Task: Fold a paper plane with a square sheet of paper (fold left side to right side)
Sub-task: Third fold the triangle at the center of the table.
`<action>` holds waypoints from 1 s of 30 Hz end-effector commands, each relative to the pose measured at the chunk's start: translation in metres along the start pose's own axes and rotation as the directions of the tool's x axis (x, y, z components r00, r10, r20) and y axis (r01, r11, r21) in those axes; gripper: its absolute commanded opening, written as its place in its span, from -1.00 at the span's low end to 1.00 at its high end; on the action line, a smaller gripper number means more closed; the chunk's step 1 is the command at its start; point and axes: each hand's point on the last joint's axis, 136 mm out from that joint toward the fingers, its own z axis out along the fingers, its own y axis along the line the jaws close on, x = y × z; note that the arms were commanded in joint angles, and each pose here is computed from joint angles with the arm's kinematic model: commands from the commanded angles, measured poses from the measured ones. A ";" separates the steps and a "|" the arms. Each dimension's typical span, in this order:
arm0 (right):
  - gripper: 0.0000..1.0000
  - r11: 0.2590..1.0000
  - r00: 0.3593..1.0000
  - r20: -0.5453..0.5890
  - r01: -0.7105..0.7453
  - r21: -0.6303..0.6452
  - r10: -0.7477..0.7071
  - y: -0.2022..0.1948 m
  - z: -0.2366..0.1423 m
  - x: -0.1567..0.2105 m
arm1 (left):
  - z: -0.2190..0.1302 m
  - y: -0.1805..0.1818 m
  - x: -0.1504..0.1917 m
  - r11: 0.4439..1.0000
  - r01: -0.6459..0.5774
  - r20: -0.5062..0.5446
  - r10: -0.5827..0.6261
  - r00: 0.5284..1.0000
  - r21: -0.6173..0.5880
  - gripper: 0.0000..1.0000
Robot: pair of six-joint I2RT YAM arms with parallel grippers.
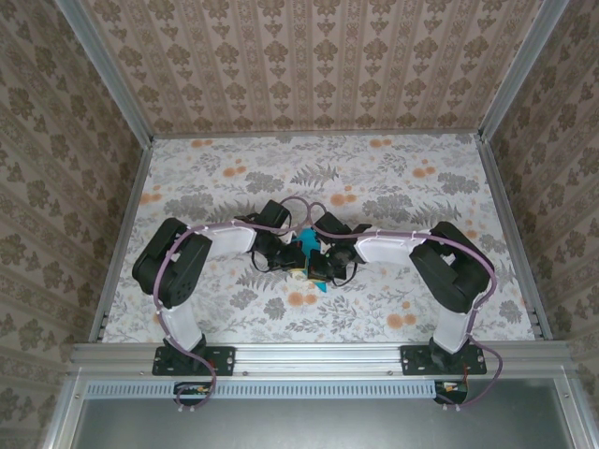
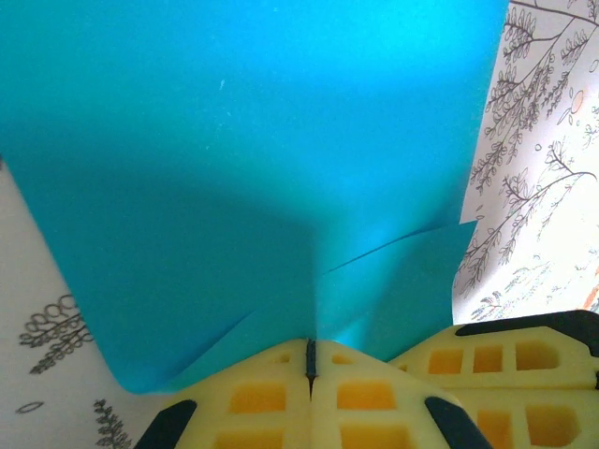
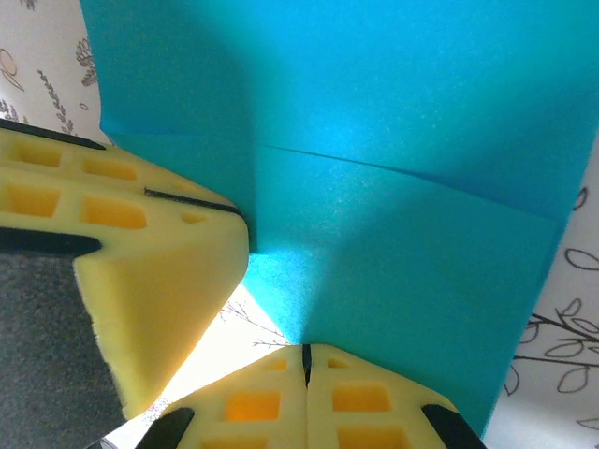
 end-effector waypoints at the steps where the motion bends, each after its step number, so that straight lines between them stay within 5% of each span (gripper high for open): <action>1: -0.92 0.994 0.995 -0.069 -0.066 0.090 0.072 -0.025 0.006 0.020 | 0.012 0.034 0.016 0.991 0.036 -0.046 -0.042 0.998 -0.127 -1.00; 30: -0.91 0.973 0.985 -0.169 0.009 0.229 0.031 -0.060 -0.020 0.059 | 0.014 0.039 0.012 0.988 0.027 -0.046 -0.034 0.998 -0.152 -1.00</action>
